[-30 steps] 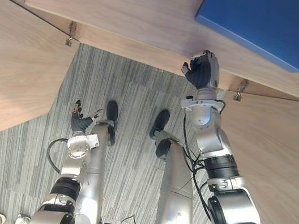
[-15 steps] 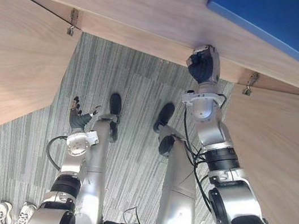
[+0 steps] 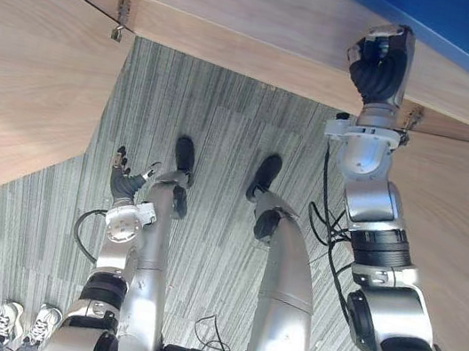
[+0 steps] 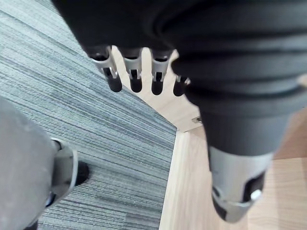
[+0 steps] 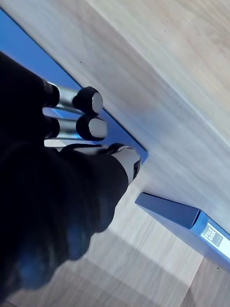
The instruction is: Walk over to the cabinet, pick up the folder, carry it to the office cabinet, place the folder inside the office cabinet, then close the office cabinet door
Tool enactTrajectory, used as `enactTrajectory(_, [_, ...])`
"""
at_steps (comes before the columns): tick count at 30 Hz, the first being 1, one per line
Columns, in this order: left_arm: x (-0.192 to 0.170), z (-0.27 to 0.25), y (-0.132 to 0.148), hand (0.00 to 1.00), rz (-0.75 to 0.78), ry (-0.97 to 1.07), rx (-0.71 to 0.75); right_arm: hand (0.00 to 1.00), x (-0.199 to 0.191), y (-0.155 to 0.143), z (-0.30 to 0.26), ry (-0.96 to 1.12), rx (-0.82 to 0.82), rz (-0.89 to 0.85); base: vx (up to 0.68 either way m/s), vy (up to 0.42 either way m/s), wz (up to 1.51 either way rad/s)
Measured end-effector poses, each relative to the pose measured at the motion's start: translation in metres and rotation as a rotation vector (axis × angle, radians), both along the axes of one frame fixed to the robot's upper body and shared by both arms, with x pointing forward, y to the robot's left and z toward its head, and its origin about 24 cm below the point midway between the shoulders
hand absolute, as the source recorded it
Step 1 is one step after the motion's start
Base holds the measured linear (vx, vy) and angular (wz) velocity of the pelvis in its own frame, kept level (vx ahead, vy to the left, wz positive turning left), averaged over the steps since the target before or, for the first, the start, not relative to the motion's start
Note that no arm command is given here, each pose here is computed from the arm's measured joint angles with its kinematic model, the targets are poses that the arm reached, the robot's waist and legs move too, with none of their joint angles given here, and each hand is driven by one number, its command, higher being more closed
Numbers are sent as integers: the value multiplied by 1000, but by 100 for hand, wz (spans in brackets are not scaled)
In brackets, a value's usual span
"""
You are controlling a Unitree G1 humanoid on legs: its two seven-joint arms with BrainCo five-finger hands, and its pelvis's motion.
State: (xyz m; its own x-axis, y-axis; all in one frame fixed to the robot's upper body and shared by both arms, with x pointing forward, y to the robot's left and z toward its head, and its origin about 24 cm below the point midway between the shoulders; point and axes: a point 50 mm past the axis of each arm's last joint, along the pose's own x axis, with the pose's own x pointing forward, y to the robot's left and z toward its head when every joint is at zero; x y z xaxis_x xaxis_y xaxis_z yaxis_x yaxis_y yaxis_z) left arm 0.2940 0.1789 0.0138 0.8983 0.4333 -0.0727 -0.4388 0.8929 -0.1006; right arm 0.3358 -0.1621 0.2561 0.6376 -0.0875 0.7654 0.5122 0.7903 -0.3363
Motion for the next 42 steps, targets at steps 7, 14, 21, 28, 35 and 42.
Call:
enactTrajectory(7, [1, 6, 1, 0, 1, -26, 10, 100, -1, -7, -17, 41, 48, -15, 5, -3, 0])
enactTrajectory(14, [1, 7, 3, 0, 9, -30, 10, 100, 3, -8, -10, 33, 55, -23, 0, 0, 0])
enactTrajectory(21, [1, 7, 3, 0, 12, -30, 8, 100, 18, -12, 16, 13, 48, -51, 0, 0, 0])
enactTrajectory(28, [1, 7, 3, 0, 15, -30, 9, 100, 32, -24, 46, 5, 57, -110, 0, 0, 0])
enactTrajectory(35, [0, 6, 1, 0, 3, -27, 9, 100, 44, -36, 74, 32, 105, -140, 3, 0, 1])
enactTrajectory(42, [-5, 0, -1, 0, -5, -14, -14, 100, 54, -33, 82, 83, 104, -144, -2, -15, 7])
